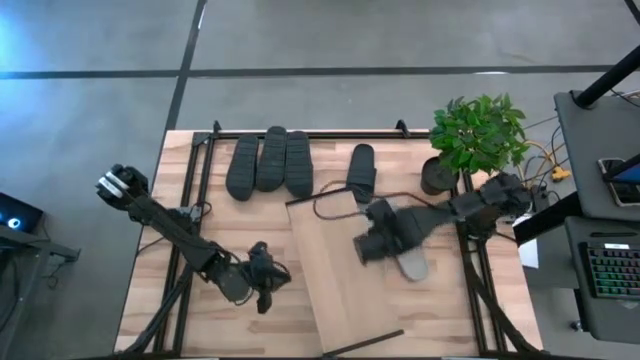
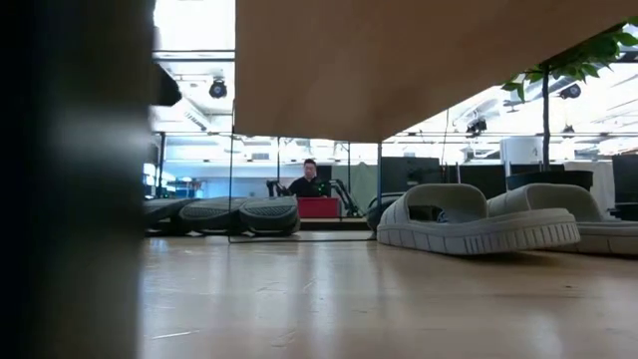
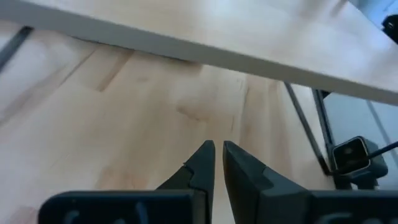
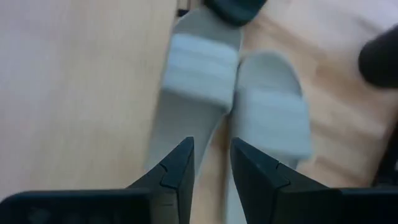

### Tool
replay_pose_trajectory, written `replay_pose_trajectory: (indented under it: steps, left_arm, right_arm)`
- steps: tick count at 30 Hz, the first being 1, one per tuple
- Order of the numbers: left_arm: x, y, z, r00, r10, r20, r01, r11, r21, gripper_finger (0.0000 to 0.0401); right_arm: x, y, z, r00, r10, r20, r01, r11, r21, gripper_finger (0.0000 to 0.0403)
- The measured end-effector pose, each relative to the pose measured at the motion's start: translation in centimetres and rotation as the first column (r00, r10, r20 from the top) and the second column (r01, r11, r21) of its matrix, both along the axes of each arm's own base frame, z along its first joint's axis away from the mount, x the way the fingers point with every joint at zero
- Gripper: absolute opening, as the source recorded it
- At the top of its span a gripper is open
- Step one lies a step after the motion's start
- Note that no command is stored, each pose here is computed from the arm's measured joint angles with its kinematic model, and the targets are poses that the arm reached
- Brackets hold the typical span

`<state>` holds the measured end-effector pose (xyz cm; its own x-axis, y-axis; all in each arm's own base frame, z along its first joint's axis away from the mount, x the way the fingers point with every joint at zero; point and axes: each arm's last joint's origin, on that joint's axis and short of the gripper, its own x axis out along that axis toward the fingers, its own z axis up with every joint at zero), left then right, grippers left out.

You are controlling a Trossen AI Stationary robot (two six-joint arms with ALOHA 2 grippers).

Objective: Pick and place slides into the shelf
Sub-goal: Move the shelf to the bottom right of the table

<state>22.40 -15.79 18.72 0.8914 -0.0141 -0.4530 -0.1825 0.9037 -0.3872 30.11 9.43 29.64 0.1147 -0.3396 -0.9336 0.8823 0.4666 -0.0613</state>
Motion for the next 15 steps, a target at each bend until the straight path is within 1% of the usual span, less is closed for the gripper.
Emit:
replay_pose_trajectory:
  steps: [4,8,12,15]
  left_arm:
    - [0.9,-0.7,-1.2,1.000,-0.008,-0.012,0.008,1.000,0.010,0.0018]
    - [2.0,-1.6,-1.5,0.999,-0.036,0.035,0.035,0.999,0.018,0.0018]
    - [3.6,-2.0,-1.3,0.994,-0.057,0.093,0.051,0.996,0.069,0.0019]
    - [5.1,-2.0,-0.8,0.992,-0.049,0.114,0.038,0.994,0.099,0.0018]
  right_arm:
    - [1.5,-3.1,-0.8,0.999,0.051,0.005,-0.051,0.999,0.003,0.0087]
    - [2.3,-5.4,-1.0,0.997,0.078,-0.009,-0.078,0.997,-0.005,0.0083]
    - [2.8,-6.8,-1.0,0.993,0.117,-0.002,-0.117,0.993,-0.008,0.0082]
    - [3.6,-7.5,-1.1,0.982,0.180,0.049,-0.181,0.983,0.025,0.0081]
